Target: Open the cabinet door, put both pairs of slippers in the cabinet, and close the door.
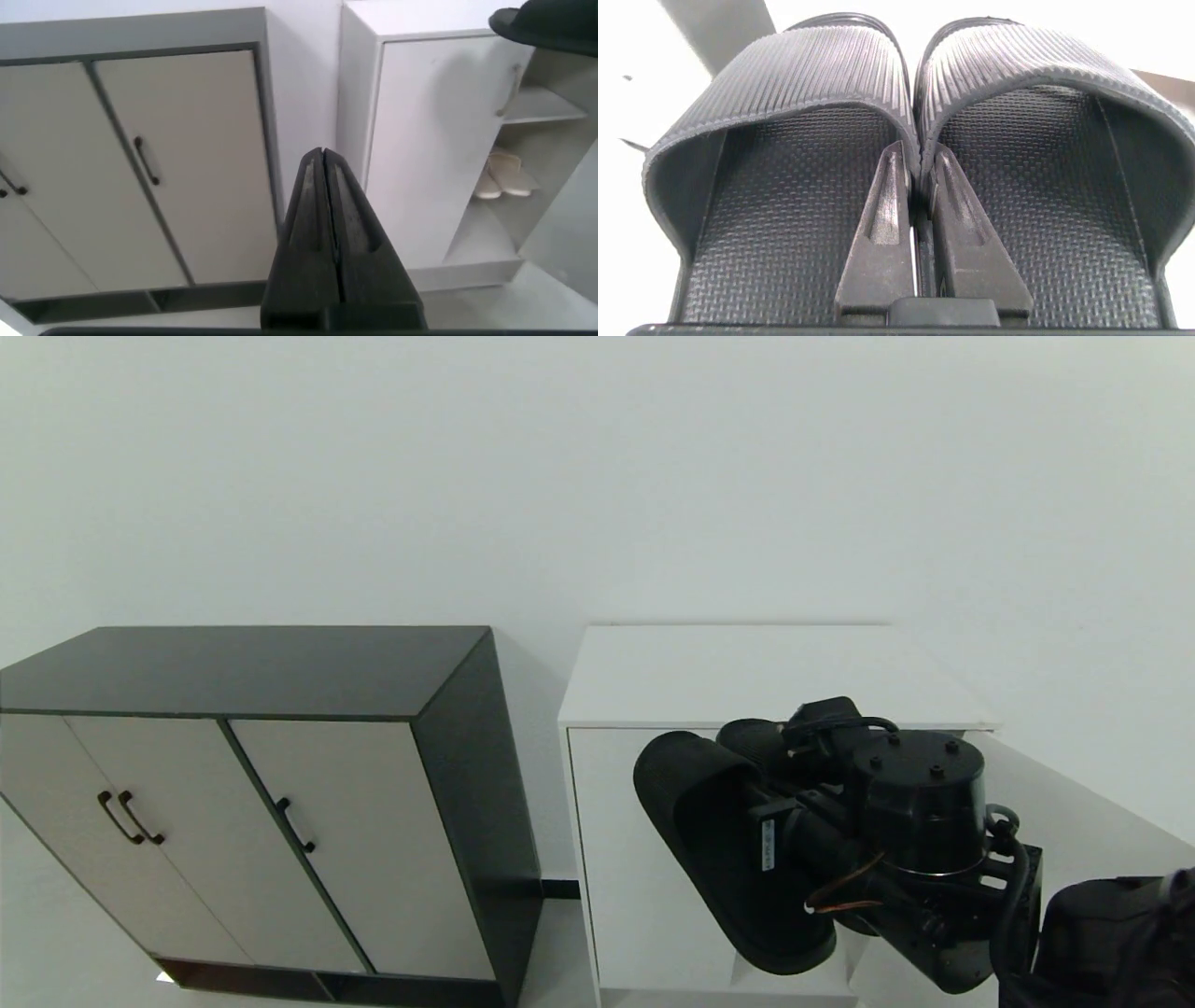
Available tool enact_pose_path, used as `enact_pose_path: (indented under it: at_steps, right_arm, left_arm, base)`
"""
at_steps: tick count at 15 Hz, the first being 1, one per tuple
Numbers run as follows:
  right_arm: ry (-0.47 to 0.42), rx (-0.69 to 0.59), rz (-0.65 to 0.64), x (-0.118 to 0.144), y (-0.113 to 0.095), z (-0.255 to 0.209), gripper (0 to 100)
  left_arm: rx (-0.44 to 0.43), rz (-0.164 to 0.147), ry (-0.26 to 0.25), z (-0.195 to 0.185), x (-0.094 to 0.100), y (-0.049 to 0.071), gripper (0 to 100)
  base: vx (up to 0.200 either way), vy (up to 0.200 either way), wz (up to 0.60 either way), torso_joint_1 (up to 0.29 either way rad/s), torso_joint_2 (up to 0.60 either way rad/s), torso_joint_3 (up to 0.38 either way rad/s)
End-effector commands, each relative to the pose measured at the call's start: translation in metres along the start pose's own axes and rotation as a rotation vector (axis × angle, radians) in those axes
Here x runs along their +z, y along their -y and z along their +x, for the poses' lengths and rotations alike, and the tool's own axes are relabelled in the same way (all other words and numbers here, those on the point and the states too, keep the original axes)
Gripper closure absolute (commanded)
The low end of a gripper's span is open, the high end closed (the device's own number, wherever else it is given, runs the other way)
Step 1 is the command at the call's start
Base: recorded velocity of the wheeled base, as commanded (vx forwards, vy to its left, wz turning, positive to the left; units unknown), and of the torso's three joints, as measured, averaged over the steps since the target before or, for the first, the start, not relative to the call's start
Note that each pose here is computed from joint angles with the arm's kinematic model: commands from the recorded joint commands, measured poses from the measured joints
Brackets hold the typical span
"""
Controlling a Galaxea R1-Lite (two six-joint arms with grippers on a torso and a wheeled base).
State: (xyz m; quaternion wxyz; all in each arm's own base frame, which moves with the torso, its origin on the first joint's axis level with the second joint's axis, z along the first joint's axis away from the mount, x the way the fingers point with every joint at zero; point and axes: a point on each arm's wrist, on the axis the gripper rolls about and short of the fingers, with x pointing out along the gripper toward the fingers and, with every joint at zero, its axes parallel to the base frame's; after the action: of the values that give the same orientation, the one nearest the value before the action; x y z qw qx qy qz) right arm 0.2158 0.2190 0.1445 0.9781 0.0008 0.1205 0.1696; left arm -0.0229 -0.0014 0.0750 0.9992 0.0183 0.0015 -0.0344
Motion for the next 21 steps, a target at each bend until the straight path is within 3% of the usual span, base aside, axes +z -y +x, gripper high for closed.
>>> enact_pose_path:
  at_steps: [1,12,21]
  right_arm:
    - [-0.001,0.000,-0.001,-0.0006,0.0001,-0.0001,100]
    - [0.022,0.017,0.009,-0.0020,0.0006,-0.0021,100]
    - [0.045,0.018,-0.008,-0.0083,0.0023,-0.0033,100]
  left_arm:
    - [0.000,0.000,0.000,0.0000,0.0000,0.0000,100]
    - [-0.002,0.000,0.000,0.0000,0.0000,0.0000,100]
    - [-0.002,0.000,0.001,0.0000,0.0001,0.0000,100]
  base:
    - [0.000,-0.200,0.00,-0.002,0.00,0.002]
    - [0.000,-0.200,0.00,0.003,0.00,0.005]
    - [0.000,0.000,0.00,0.000,0.00,0.000]
